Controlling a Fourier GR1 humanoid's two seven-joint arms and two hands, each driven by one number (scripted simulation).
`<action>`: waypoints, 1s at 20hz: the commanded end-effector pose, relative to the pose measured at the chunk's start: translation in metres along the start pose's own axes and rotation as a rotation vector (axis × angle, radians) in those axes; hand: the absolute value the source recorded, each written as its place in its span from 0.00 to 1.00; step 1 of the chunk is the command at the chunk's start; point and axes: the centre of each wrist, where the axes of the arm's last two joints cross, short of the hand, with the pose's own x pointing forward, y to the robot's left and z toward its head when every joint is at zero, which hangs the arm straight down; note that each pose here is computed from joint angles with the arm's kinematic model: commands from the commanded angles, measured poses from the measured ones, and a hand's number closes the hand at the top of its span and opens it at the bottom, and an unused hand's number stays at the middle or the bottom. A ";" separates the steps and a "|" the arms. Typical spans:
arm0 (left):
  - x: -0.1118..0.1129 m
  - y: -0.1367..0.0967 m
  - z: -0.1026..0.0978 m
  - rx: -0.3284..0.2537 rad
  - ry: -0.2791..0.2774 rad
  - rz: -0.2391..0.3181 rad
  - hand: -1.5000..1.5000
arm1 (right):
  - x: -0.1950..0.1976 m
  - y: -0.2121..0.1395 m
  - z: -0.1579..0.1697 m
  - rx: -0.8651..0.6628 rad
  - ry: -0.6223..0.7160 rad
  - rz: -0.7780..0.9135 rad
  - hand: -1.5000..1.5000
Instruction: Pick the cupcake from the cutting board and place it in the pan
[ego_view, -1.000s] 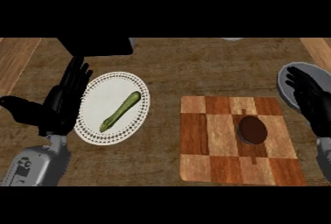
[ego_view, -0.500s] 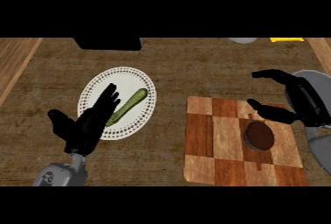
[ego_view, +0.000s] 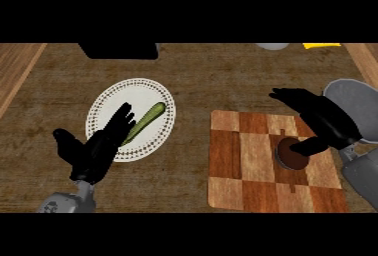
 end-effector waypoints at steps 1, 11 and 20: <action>-0.004 -0.002 0.003 -0.021 0.015 0.005 0.50 | 0.002 0.003 0.006 0.244 0.157 0.306 0.00; -0.008 -0.001 -0.001 -0.005 0.003 0.003 0.50 | 0.109 0.046 -0.031 0.682 0.367 0.644 0.00; -0.008 0.025 0.008 0.008 -0.014 0.006 0.50 | 0.177 0.086 -0.039 0.749 0.506 0.637 0.00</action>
